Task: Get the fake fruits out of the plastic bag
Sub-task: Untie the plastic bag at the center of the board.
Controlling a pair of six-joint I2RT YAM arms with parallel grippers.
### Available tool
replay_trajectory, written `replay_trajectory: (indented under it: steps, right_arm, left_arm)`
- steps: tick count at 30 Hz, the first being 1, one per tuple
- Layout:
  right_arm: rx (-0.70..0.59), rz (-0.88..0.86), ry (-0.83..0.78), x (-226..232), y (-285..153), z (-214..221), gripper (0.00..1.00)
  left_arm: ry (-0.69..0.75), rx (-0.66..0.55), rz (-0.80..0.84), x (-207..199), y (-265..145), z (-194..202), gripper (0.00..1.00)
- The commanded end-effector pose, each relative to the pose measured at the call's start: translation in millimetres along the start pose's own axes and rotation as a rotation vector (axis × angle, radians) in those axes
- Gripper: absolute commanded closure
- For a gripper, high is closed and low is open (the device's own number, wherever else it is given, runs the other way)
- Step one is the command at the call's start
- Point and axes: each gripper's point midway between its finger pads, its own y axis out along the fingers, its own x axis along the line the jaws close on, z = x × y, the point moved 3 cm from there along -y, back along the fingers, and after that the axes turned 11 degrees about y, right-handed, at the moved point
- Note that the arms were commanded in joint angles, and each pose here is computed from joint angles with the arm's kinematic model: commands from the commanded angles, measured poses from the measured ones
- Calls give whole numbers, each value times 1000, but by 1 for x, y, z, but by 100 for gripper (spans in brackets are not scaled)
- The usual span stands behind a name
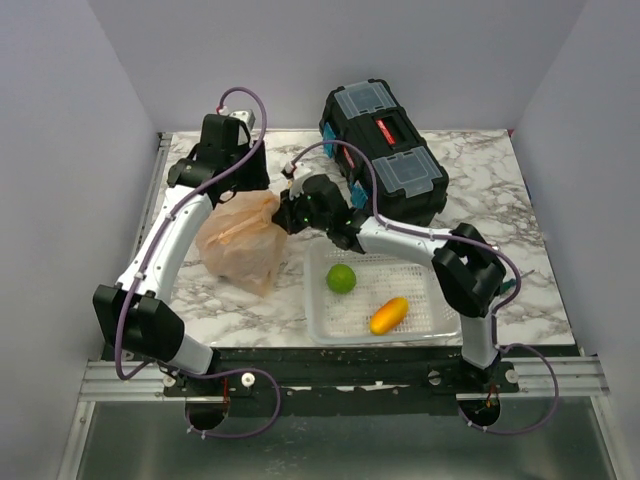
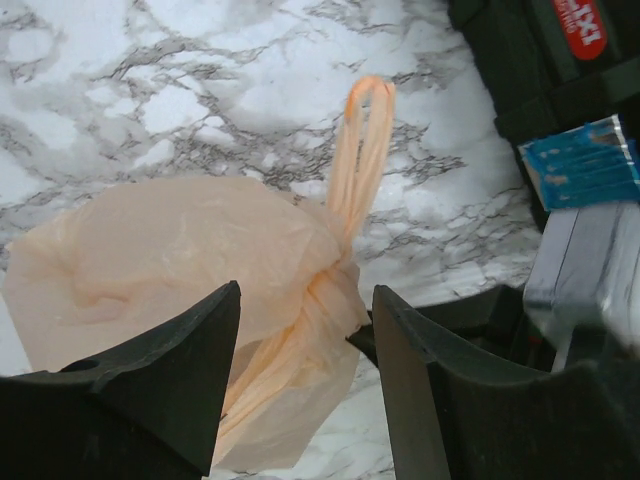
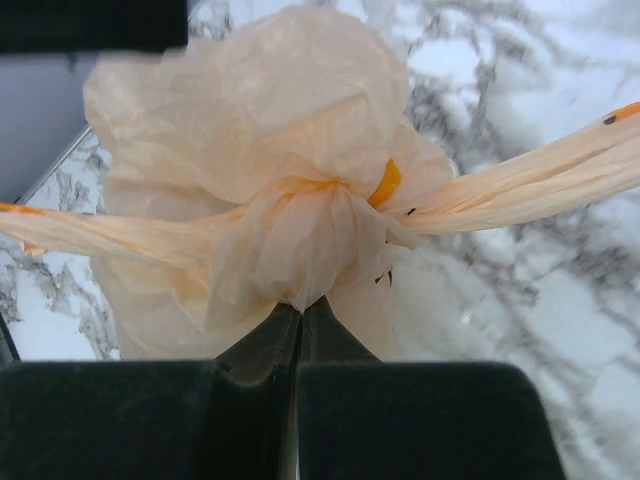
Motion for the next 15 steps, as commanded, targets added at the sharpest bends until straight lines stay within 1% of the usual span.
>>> replay_trajectory:
  steps: [1, 3, 4, 7, 8, 11, 15]
  right_arm:
    - [-21, -184, -161, 21, -16, -51, 99]
    - [-16, -192, -205, 19, -20, -56, 99]
    - [-12, -190, -223, 16, -20, -57, 99]
    - [39, -187, -239, 8, -16, -49, 99]
    - [51, -184, -240, 7, -14, -46, 99]
    - [70, -178, -237, 3, -12, -39, 99]
    - [64, -183, -231, 4, -15, -39, 99]
  left_arm:
    - [75, -85, 142, -10, -18, -22, 44]
    - [110, -53, 153, -9, -9, -15, 44]
    - [106, -34, 149, -8, -3, -9, 44]
    - [90, 4, 207, -16, 13, 7, 44]
    - [88, 13, 238, -21, 13, 6, 44]
    - [77, 5, 255, -23, 16, 3, 44]
    - [70, 25, 221, -19, 21, 5, 45]
